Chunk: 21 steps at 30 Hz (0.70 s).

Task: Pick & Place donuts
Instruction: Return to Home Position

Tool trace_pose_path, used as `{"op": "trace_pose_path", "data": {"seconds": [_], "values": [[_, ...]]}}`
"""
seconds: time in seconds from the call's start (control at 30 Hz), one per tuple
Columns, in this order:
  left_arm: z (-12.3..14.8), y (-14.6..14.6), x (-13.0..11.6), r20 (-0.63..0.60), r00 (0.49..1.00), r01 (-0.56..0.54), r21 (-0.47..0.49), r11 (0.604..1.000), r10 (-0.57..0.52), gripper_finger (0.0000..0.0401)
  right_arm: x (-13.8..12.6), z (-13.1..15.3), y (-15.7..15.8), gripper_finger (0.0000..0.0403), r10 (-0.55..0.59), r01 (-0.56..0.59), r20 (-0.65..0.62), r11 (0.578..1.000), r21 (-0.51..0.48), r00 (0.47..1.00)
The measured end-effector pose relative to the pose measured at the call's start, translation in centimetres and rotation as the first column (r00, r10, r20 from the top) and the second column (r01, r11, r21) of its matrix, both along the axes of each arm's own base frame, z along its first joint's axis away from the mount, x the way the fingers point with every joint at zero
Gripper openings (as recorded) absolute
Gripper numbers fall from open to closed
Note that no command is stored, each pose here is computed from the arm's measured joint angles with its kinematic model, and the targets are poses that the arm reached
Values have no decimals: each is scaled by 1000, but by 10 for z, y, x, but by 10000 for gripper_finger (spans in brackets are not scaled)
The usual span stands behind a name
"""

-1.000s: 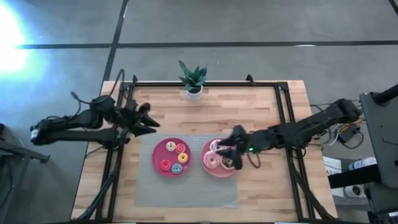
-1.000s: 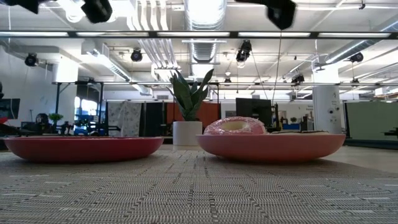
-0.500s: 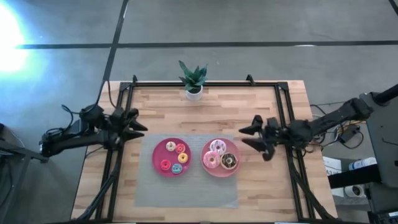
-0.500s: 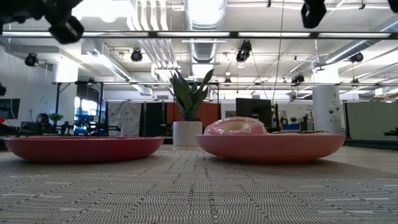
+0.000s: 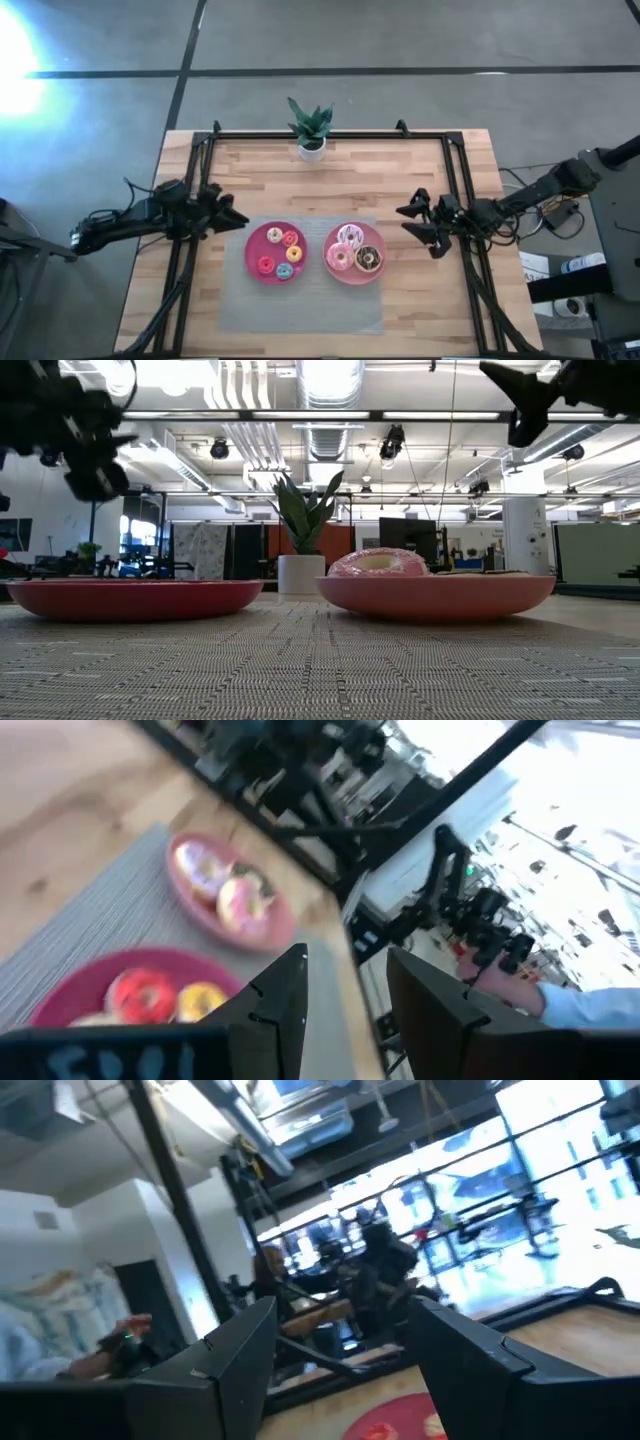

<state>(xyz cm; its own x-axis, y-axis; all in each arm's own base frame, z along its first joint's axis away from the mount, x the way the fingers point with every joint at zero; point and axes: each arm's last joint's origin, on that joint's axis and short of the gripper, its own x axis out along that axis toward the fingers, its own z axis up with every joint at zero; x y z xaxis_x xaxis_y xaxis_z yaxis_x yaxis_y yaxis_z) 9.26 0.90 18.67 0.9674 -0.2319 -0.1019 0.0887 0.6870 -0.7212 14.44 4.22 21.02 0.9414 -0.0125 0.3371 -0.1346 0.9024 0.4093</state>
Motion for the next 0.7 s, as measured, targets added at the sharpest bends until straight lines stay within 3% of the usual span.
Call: {"op": "trace_pose_path", "data": {"seconds": [0.1, 0.27, 0.43, 0.7], "values": [[-19, 1, 3, -53, 999, -2, -17, 1000, 2, 113, -5, -12, -5, 219, -29, 29, -6, 1000, -12, 1000], [-15, -3, 4, -39, 999, -4, -2, 1000, 4, 113, -7, -17, -10, 219, -64, 64, -10, 998, 20, 998], [-14, -11, 0, 24, 997, 77, 11, 997, -77, 113, -6, -20, -9, 219, -68, 68, -44, 998, 3, 997], [-10, -14, -1, 98, 990, 104, 24, 994, -106, 113, -2, -38, -8, 219, -73, 60, -220, 996, -66, 973]]}}
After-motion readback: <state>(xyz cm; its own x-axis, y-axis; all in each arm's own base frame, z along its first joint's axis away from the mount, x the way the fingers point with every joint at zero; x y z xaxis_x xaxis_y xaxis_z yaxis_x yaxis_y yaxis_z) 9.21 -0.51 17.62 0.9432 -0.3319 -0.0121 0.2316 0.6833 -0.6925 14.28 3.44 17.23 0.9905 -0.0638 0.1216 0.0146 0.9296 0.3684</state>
